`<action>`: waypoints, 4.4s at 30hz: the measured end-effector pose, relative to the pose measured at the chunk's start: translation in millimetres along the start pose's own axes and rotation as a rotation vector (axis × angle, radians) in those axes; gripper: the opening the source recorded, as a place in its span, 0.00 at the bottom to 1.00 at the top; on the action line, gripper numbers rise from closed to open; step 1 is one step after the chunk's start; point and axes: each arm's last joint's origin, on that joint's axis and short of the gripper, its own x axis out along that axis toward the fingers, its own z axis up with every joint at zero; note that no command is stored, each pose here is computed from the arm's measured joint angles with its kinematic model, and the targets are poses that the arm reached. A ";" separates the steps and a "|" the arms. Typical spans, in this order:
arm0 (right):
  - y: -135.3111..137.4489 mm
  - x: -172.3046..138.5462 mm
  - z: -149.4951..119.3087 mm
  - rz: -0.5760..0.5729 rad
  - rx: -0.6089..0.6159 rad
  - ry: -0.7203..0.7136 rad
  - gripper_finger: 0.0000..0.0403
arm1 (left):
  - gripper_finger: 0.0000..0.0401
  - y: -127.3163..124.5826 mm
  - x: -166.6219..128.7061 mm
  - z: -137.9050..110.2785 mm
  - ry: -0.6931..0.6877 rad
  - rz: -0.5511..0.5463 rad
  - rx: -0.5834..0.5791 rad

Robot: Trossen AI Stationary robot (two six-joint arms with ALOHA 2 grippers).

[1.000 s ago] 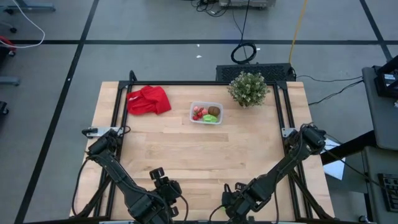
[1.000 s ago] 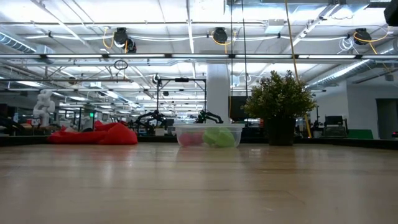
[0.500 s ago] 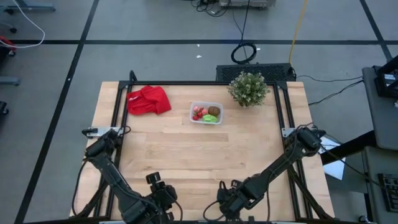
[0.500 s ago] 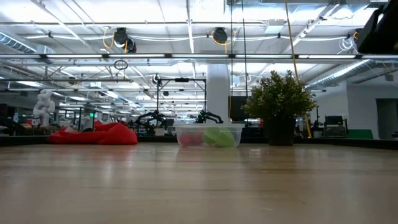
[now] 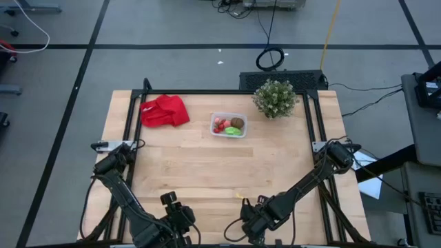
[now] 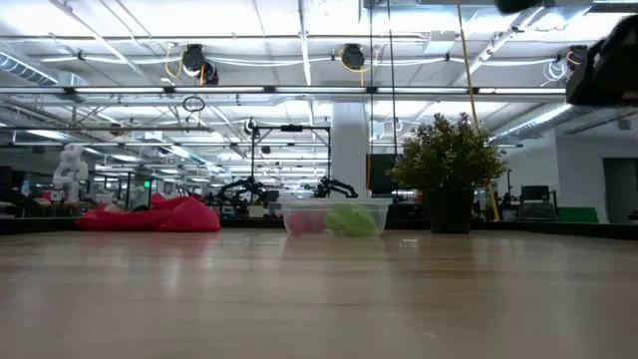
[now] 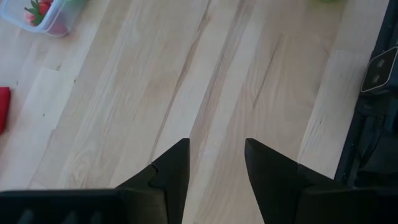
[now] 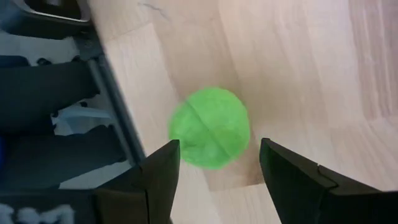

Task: Pick and placing Produce into tupperware
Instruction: Put the cabbage into the bin

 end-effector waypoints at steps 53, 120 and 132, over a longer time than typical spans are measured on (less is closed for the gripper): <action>-9.9 22.1 12.4 -0.019 0.010 0.068 0.53 | 0.40 -1.5 -2.4 -3.4 -0.010 -0.002 0.013; -83.8 30.3 29.2 -0.279 -0.011 0.249 0.53 | 0.40 -2.5 -4.3 -5.8 -0.027 0.000 0.019; -96.6 34.2 25.4 -0.328 0.005 0.272 0.54 | 0.40 -2.5 -4.3 -5.8 -0.027 0.000 0.018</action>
